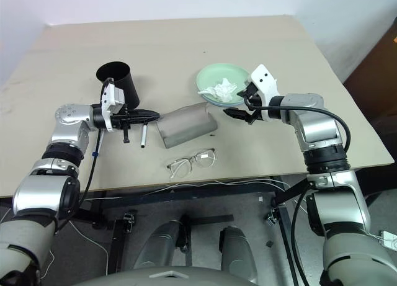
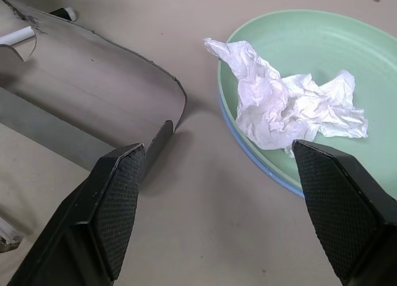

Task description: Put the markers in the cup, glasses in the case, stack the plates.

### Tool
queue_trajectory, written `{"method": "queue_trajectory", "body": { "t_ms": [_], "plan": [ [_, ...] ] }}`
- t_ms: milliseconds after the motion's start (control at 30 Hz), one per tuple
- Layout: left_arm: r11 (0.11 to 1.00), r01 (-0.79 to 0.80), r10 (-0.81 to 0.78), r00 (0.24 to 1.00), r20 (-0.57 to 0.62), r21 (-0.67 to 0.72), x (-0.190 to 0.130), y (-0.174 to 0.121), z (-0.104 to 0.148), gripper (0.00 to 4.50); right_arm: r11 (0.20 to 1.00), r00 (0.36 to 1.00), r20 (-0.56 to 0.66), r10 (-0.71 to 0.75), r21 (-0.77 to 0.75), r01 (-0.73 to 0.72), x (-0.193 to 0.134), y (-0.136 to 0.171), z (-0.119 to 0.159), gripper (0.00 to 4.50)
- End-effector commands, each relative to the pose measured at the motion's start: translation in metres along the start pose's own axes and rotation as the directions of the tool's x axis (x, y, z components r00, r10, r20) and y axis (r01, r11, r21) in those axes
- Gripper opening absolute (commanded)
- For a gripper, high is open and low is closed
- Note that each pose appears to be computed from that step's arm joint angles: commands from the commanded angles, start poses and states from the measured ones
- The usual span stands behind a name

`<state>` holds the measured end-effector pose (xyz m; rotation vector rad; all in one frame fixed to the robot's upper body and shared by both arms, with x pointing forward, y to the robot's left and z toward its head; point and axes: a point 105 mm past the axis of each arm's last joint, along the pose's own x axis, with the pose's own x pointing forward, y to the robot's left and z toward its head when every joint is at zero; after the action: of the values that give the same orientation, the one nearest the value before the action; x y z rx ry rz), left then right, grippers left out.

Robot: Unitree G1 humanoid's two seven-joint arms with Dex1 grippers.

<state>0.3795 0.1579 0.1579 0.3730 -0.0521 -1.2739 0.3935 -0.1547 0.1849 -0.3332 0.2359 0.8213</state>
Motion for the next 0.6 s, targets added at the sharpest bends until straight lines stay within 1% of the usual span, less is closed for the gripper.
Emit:
{"method": "queue_trajectory", "body": {
  "t_ms": [33,200,233,367,433,533,600],
  "plan": [
    [0.999,-0.013,0.012,1.0,0.014,0.044,-0.003,0.005,0.01,0.94,0.999,0.998,0.048,-0.027,-0.039,0.029,-0.008,-0.006,0.015,4.01],
    [0.996,-0.045,0.043,0.999,0.025,0.077,-0.005,0.009,0.013,2.53,0.999,0.998,0.049,-0.024,-0.039,0.026,-0.007,-0.006,0.015,4.01],
    [0.996,-0.046,0.044,0.999,0.029,0.075,-0.006,0.009,0.014,2.91,0.999,0.998,0.051,-0.023,-0.039,0.025,-0.007,-0.005,0.015,4.01],
    [0.995,-0.052,0.049,0.998,0.04,0.082,-0.011,0.009,0.016,2.91,1.0,0.997,0.083,-0.004,-0.028,0.007,-0.008,-0.004,0.022,4.01],
    [0.994,-0.054,0.049,0.997,0.054,0.091,-0.014,0.009,0.019,2.91,0.999,0.995,0.097,0.028,-0.033,-0.025,-0.009,-0.001,0.027,4.01],
    [0.992,-0.066,0.058,0.995,0.078,0.104,-0.02,0.008,0.025,2.91,0.992,0.987,0.1,0.125,-0.007,-0.125,-0.01,0.012,0.032,4.01],
    [0.986,-0.102,0.089,0.991,0.101,0.135,-0.027,0.008,0.031,2.91,0.98,0.973,0.113,0.2,-0.005,-0.201,-0.009,0.024,0.038,4.01]
  ]
}}
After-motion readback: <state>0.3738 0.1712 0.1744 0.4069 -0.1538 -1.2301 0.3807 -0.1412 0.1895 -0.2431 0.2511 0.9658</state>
